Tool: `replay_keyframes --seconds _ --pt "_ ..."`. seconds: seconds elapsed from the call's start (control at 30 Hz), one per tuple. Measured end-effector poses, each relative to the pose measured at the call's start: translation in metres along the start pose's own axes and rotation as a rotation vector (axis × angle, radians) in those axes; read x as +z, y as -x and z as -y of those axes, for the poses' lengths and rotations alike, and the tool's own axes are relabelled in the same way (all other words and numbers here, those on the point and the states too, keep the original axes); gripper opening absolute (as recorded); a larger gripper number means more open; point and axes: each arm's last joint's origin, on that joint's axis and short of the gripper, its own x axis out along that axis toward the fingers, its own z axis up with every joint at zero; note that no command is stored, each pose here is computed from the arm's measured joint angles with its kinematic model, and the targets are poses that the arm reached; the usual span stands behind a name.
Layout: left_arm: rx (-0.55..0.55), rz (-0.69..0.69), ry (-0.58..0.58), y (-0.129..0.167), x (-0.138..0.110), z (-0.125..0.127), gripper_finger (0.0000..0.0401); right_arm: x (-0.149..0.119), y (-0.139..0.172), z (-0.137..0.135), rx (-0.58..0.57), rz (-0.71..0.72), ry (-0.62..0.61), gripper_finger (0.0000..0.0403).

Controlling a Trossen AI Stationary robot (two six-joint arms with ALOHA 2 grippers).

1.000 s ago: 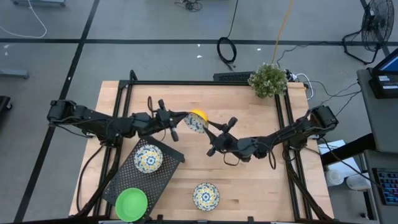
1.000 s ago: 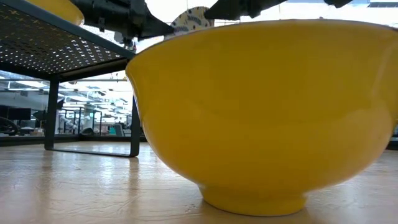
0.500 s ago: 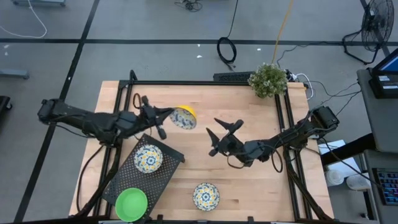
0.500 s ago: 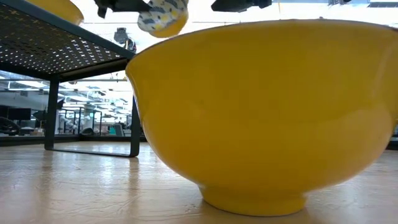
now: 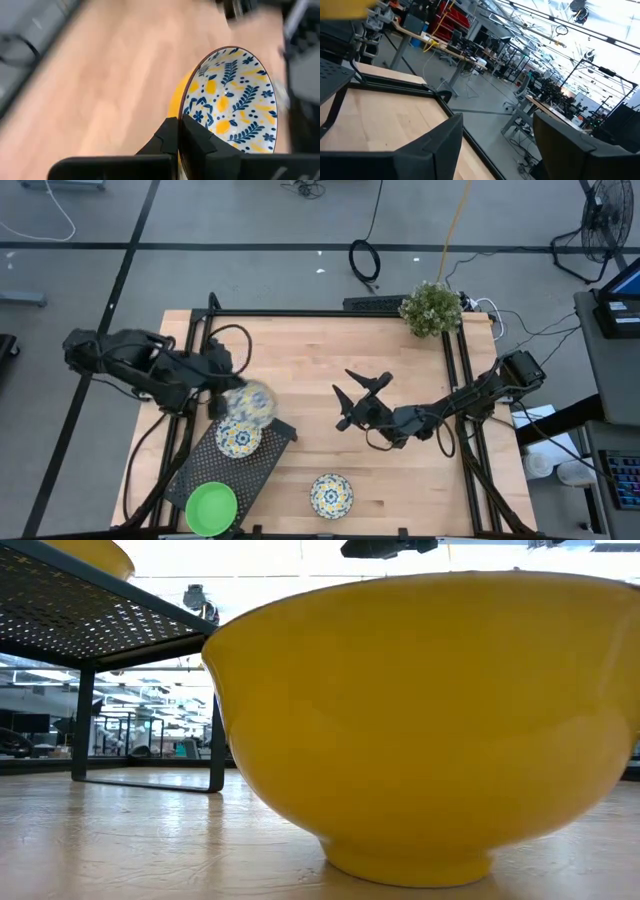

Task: Pick & Place Mini bowls
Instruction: Stack the top yellow patterned bowl on the yellow patterned bowl on the shelf

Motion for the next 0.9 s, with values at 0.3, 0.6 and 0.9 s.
replay_keyframes --seconds 0.3,0.6,0.9 --pt "-0.151 -0.37 -0.065 0.012 -0.013 0.002 0.0006 -0.001 0.0 0.001 -0.028 -0.023 0.0 0.0222" --pt "-0.156 -0.351 -0.084 0.01 -0.013 0.003 0.0006 -0.001 0.0 0.001 -0.034 -0.027 0.001 0.0217" --pt "-0.147 -0.407 -0.086 -0.02 -0.026 0.007 0.0006 0.0 0.0 0.001 -0.035 -0.026 0.001 0.0216"
